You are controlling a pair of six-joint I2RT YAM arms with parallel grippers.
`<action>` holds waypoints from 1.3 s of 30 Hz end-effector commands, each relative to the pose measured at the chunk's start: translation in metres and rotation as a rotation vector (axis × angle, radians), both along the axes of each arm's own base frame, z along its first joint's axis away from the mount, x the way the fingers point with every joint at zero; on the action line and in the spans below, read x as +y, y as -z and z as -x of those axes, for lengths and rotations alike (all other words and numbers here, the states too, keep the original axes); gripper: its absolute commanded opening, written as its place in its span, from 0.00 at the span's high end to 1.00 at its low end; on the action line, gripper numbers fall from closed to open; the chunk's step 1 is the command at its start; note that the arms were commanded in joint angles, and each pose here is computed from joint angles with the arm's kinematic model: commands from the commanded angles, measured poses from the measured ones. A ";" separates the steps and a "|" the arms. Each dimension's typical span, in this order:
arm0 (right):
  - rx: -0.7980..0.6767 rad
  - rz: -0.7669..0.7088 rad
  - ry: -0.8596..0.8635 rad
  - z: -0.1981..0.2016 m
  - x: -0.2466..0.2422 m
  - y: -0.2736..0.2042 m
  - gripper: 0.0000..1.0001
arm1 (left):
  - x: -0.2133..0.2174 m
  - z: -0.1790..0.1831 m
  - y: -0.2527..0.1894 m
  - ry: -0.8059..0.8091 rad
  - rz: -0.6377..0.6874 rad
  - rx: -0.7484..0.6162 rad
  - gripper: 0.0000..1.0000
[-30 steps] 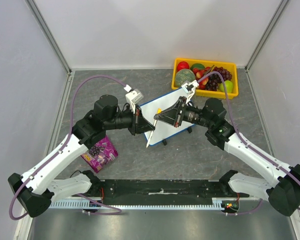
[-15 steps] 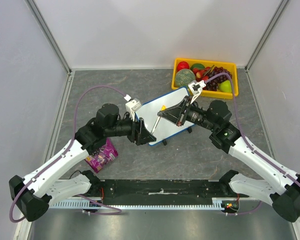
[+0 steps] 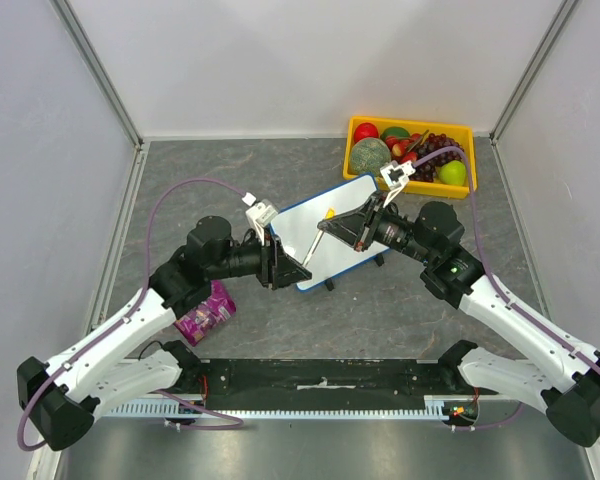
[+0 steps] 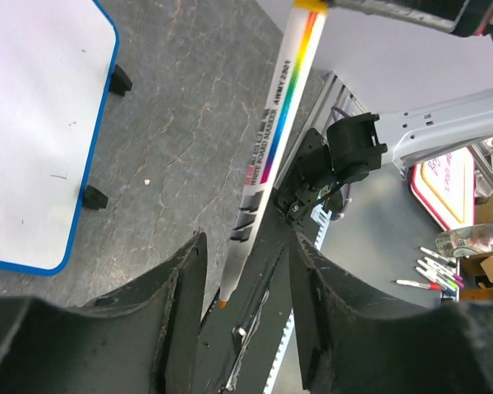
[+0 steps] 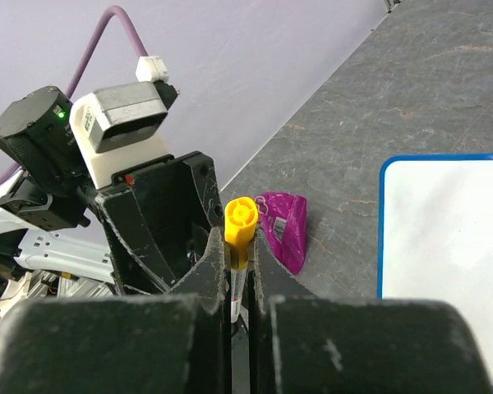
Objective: Write a sentence on the whiteboard
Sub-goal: Pass from the right arm to the left, then pass from the left arm to the right
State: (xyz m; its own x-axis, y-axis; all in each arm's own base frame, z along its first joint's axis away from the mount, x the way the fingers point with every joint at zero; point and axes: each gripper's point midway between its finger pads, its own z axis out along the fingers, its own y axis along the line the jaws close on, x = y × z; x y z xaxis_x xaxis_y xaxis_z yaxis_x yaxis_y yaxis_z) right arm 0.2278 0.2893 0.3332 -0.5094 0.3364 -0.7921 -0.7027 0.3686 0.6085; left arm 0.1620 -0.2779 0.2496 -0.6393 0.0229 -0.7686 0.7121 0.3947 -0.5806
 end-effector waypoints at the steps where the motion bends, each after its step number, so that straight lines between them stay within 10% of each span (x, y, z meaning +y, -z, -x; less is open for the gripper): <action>1: -0.022 -0.016 0.014 0.001 -0.003 -0.008 1.00 | -0.006 0.000 -0.028 0.027 0.083 -0.047 0.49; 5: -0.020 -0.019 0.011 0.001 -0.002 -0.008 1.00 | -0.008 0.000 -0.027 0.031 0.081 -0.044 0.54; 9: -0.016 -0.018 0.010 0.002 -0.002 -0.007 0.97 | -0.007 -0.001 -0.028 0.025 0.080 -0.050 0.98; 17: -0.081 0.103 -0.002 0.006 -0.008 -0.004 0.02 | 0.017 -0.012 -0.026 -0.118 -0.027 -0.063 0.98; 32: -0.159 -0.032 -0.454 0.073 0.017 -0.024 0.02 | 0.019 0.031 -0.068 0.146 -0.056 -0.148 0.98; 39: -0.141 -0.068 -0.542 0.081 0.029 -0.029 0.20 | 0.010 0.056 -0.076 0.344 -0.001 -0.137 0.98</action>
